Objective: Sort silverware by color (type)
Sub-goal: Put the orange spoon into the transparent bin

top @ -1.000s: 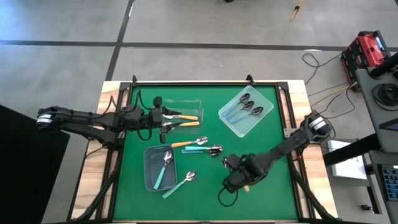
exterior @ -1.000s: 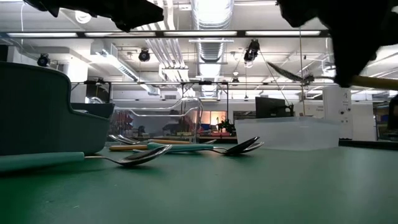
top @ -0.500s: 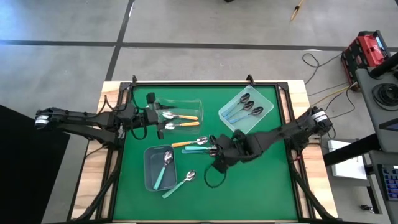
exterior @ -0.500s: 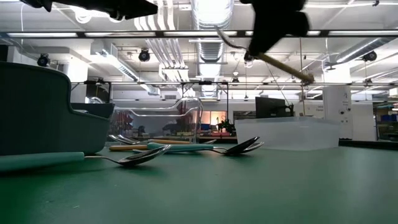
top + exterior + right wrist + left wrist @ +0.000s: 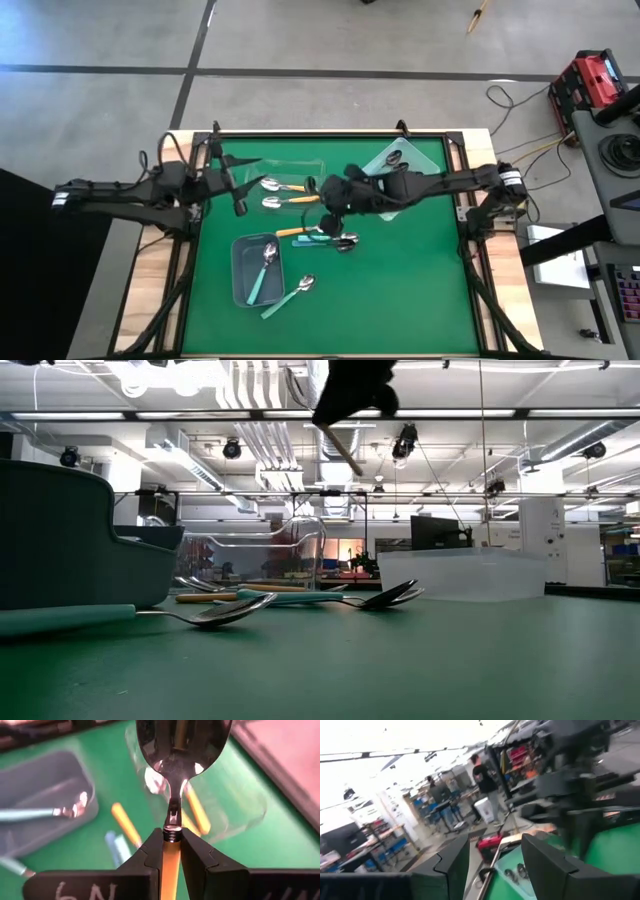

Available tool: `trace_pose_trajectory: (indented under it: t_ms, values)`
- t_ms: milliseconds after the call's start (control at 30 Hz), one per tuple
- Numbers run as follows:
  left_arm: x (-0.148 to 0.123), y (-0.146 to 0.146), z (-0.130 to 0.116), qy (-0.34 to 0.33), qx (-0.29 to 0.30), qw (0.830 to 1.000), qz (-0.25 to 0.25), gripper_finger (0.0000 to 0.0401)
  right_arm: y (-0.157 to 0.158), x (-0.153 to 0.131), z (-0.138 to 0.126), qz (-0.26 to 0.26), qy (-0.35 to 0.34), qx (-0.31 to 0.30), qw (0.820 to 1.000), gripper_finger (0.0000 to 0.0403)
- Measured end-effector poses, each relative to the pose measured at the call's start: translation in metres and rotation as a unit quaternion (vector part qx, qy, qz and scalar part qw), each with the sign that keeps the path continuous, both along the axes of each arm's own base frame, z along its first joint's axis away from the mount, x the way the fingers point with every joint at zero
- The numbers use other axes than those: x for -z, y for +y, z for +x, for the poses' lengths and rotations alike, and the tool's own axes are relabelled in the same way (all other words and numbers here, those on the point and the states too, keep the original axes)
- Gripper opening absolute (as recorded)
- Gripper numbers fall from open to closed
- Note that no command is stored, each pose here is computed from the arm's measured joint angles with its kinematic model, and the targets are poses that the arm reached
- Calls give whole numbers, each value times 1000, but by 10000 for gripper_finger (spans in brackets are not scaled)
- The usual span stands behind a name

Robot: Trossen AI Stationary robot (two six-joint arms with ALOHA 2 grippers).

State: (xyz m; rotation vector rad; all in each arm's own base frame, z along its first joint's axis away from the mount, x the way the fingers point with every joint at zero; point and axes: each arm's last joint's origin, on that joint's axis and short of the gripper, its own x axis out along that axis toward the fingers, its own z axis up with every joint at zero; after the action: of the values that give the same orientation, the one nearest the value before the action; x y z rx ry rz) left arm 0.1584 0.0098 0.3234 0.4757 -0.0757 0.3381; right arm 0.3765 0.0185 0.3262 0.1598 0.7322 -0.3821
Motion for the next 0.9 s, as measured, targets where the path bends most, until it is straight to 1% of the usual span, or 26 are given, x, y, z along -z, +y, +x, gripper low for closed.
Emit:
trace_pose_trajectory:
  t_ms: [133,233,400,467,600,633,767,900]
  values:
    - [5,0,-12,-20,6,1000,1,162,-17,-11,7,-34,-35,-13,999,32]
    - [3,0,-22,-45,6,999,-1,162,-28,-22,10,-60,-62,-20,996,32]
    - [2,-1,-34,-67,7,998,-7,162,-43,-35,17,-104,-118,-29,987,32]
    - [3,-1,-37,-71,6,997,-7,162,-49,-40,19,-110,-141,-40,983,32]
    - [3,1,-45,-84,-17,996,-12,162,-59,-48,22,-121,-183,-49,974,32]
    - [3,1,-47,-89,-25,996,-14,162,-61,-50,22,-126,-189,-49,973,32]
    - [2,1,-52,-99,-27,995,-15,162,-67,-54,23,-144,-208,-47,966,32]
    - [4,1,-55,-103,-27,994,-15,162,-71,-53,30,-169,-223,-51,959,32]
